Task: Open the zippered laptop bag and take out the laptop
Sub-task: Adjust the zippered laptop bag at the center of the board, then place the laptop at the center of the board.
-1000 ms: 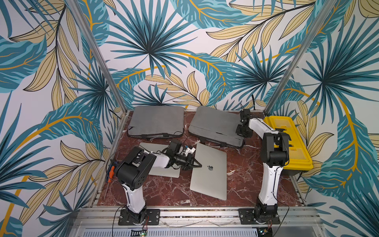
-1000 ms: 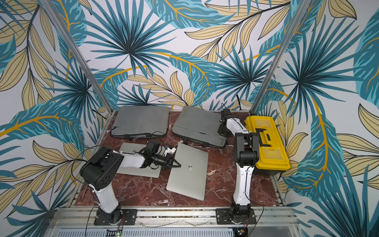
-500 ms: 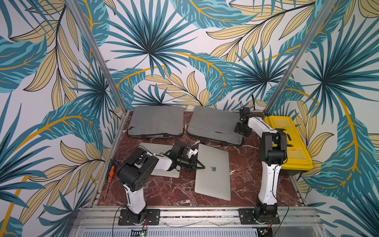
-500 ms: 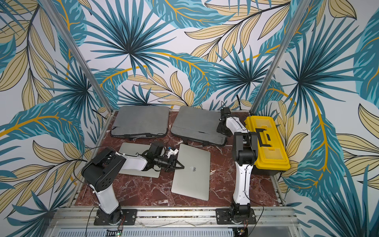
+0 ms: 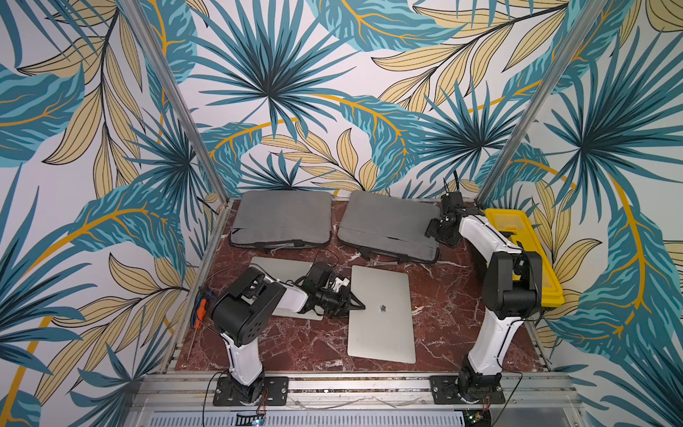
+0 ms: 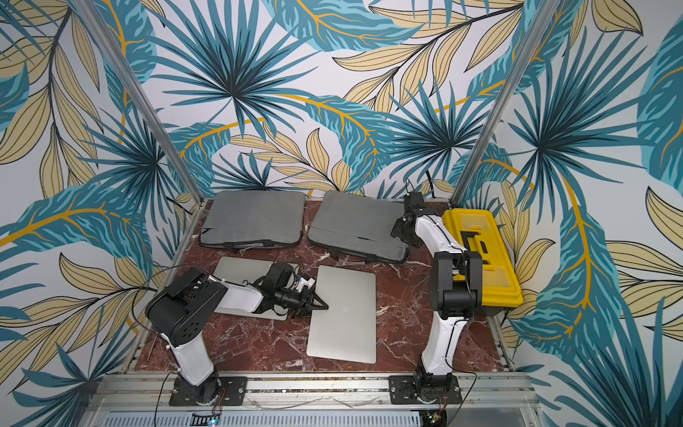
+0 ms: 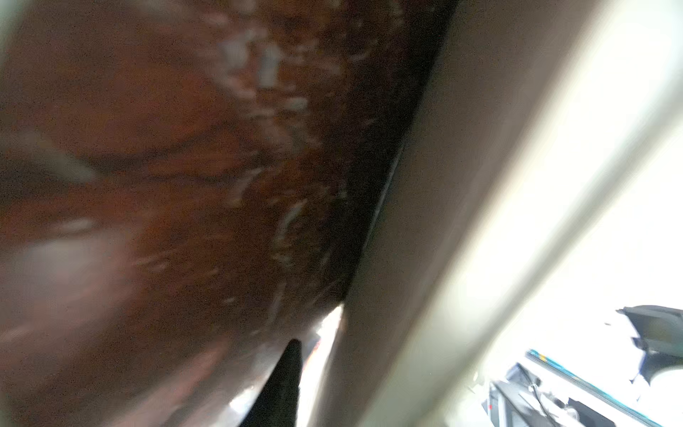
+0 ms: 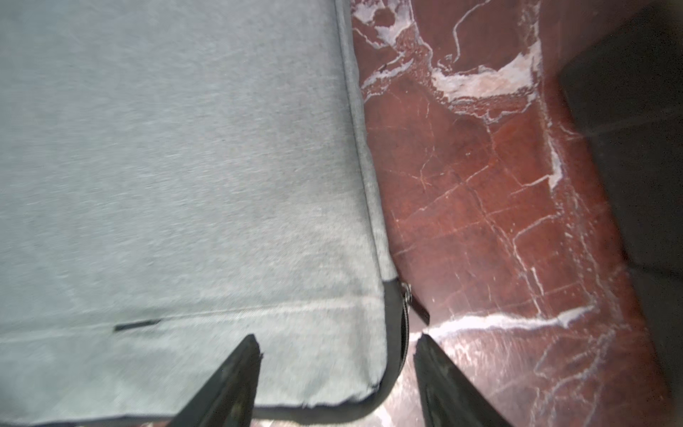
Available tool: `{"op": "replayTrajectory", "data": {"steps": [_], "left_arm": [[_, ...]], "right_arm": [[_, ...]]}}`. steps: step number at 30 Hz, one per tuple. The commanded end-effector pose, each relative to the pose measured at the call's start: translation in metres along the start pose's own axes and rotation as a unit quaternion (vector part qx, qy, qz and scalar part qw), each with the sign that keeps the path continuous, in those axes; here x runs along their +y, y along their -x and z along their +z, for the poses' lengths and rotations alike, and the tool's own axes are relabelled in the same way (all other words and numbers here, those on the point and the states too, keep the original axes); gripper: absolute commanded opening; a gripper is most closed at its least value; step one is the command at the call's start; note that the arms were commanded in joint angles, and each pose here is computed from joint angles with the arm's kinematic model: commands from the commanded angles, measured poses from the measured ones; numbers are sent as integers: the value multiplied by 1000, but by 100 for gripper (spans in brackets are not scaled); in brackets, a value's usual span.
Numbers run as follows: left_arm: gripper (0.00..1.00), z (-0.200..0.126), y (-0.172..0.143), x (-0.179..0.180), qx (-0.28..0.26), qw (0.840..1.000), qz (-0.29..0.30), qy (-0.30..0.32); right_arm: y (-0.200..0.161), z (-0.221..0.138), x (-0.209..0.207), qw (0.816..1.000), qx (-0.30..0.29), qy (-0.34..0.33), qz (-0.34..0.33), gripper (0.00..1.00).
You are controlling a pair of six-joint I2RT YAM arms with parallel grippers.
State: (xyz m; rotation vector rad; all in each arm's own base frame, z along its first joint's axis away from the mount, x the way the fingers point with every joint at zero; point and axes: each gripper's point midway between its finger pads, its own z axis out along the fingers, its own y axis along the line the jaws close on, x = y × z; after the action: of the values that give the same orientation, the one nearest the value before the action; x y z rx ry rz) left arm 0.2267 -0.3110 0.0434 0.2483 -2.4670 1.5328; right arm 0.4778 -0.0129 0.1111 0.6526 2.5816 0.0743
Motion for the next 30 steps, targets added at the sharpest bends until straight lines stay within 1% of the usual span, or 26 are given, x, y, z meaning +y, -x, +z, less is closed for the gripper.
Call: {"op": "replayTrajectory", "data": {"steps": [1,4,5,8,16,17,18,19,21,23,27,30], "left_arm": [[47,-4,-9,-1,2,1000,-13,0],[50,-4,-8,-1,1,1000,-14,0],[52,-4,-8,-1,1,1000,-14,0],[56,-6,-10,-3,-3,1000,-15,-2],[74,-25,-12,-18,-31,999,-8,-20],[77,-28,-13,-21,-35,999,-6,-25],[80,-32,-12,-24,-40,999,-4,-29],[84,-37,-12,-28,-47,998,0,-34],[90,-46,-11,-34,-61,998,6,-32],[94,-57,-9,-37,-78,997,17,-17],[95,-81,-7,-41,-114,991,50,39],[96,-95,-7,-44,-131,986,69,80]], "right_arm": [[-4,-14,10,999,-7,37,14,68],[-7,-26,14,998,-12,56,18,68],[-8,-30,15,998,-14,61,19,68],[-11,-44,14,997,-19,68,17,68],[-37,-73,7,997,-31,73,-2,74],[-40,-76,5,997,-33,73,-7,82],[-43,-77,4,997,-33,72,-11,99],[-47,-80,1,997,-36,69,-17,100],[-52,-82,-5,997,-42,64,-23,100],[-56,-85,-10,996,-53,61,-29,100],[-61,-90,-14,994,-74,70,-33,100],[-64,-94,-13,991,-91,88,-36,100]]}}
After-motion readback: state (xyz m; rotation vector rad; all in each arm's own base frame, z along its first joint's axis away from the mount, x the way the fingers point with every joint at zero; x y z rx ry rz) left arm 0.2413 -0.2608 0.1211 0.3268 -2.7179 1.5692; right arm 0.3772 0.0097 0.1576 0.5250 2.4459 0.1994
